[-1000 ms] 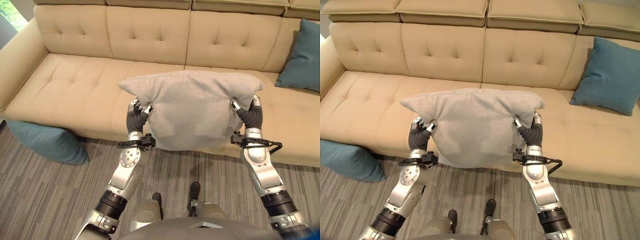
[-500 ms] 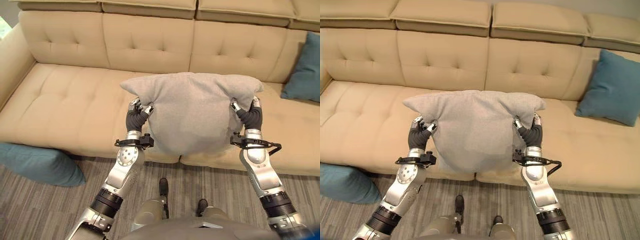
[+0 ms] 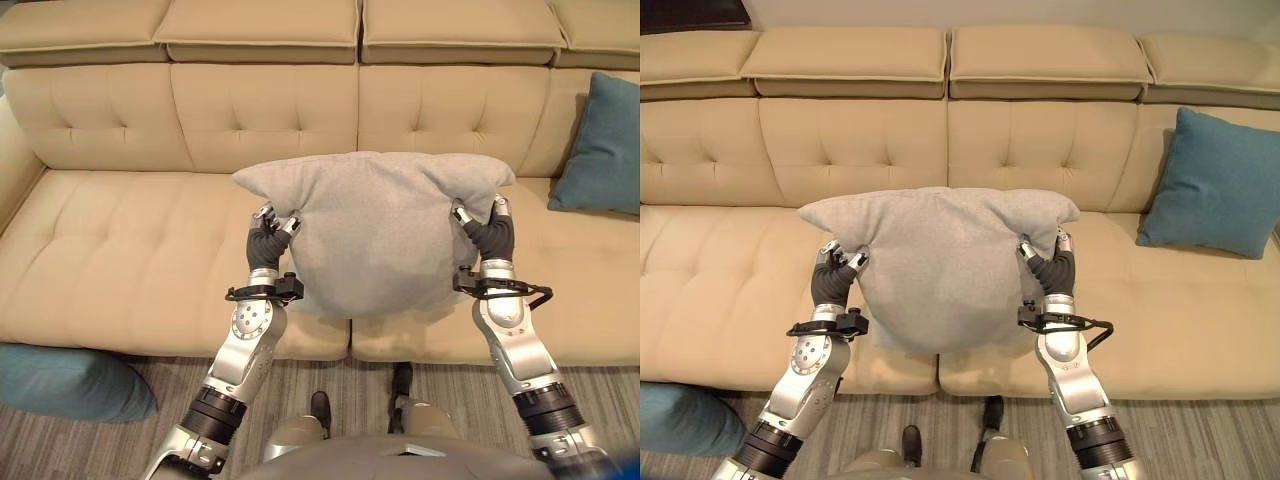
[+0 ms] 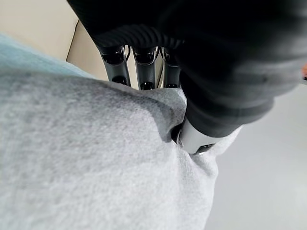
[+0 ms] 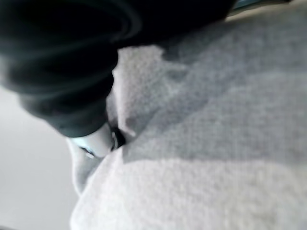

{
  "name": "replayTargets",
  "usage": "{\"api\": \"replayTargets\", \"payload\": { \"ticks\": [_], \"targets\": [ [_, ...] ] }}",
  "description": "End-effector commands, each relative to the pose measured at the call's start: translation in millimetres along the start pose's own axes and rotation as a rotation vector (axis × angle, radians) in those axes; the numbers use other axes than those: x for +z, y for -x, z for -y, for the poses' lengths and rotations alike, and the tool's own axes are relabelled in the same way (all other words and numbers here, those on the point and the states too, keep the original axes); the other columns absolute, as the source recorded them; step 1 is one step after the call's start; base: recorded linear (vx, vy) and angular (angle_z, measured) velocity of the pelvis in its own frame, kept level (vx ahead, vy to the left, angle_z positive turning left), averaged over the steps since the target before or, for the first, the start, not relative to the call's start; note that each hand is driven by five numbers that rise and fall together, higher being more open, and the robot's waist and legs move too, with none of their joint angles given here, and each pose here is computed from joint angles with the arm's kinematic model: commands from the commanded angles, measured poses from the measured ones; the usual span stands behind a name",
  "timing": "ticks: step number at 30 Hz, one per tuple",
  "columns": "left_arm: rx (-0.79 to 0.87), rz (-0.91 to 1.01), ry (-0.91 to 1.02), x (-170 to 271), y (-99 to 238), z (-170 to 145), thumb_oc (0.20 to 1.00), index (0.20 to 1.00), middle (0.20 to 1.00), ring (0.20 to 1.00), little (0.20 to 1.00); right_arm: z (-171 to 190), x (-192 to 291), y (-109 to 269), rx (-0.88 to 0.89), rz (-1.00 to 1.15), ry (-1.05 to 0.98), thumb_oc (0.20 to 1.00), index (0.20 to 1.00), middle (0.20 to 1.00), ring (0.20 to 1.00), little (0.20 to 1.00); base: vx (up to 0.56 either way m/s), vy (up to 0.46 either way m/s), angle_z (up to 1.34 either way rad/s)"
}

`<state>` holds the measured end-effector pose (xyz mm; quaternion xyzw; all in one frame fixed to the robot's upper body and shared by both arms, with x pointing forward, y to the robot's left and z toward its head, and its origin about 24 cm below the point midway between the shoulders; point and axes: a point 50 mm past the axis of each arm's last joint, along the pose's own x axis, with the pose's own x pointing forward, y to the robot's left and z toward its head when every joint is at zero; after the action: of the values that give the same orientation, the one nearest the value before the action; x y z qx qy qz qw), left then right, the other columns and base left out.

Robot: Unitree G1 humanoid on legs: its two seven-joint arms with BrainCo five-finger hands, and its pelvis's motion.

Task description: Pick up all the scattered cushions and arrange them neatly on the sofa.

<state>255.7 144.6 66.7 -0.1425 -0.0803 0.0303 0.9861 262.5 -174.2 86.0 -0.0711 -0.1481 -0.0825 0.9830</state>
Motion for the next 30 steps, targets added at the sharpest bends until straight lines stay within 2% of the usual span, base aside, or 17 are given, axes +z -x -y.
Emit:
{"api": "replayTargets", "payload": {
  "ticks": [1, 8, 15, 25, 30],
  "targets": [
    [-0.247, 0.219, 0.088, 42, -10, 46, 0.2, 0.2, 0.2, 0.2, 0.2, -19, 54, -12, 0.064, 0.287, -0.135, 0.2, 0.2, 0.2, 0.2, 0.2, 0.05, -0.142, 0.49],
    [-0.254, 0.216, 0.1, 42, -15, 52, 0.2, 0.2, 0.2, 0.2, 0.2, -11, 53, -15, 0.036, 0.283, -0.124, 0.2, 0.2, 0.2, 0.2, 0.2, 0.05, -0.02, 0.34],
    [-0.248, 0.192, 0.08, 38, -10, 48, 0.2, 0.2, 0.2, 0.2, 0.2, -11, 47, -13, 0.03, 0.254, -0.128, 0.2, 0.2, 0.2, 0.2, 0.2, 0.14, 0.143, -0.29],
    [-0.208, 0.238, -0.009, 45, -13, 35, 0.2, 0.2, 0.2, 0.2, 0.2, -26, 52, -19, 0.074, 0.269, -0.143, 0.2, 0.2, 0.2, 0.2, 0.2, 0.09, 0.121, -0.05],
    [-0.174, 0.272, -0.053, 48, -27, 40, 0.2, 0.2, 0.2, 0.2, 0.2, -41, 64, -35, 0.083, 0.323, -0.137, 0.2, 0.2, 0.2, 0.2, 0.2, 0.06, 0.027, -0.13]
  ]
}}
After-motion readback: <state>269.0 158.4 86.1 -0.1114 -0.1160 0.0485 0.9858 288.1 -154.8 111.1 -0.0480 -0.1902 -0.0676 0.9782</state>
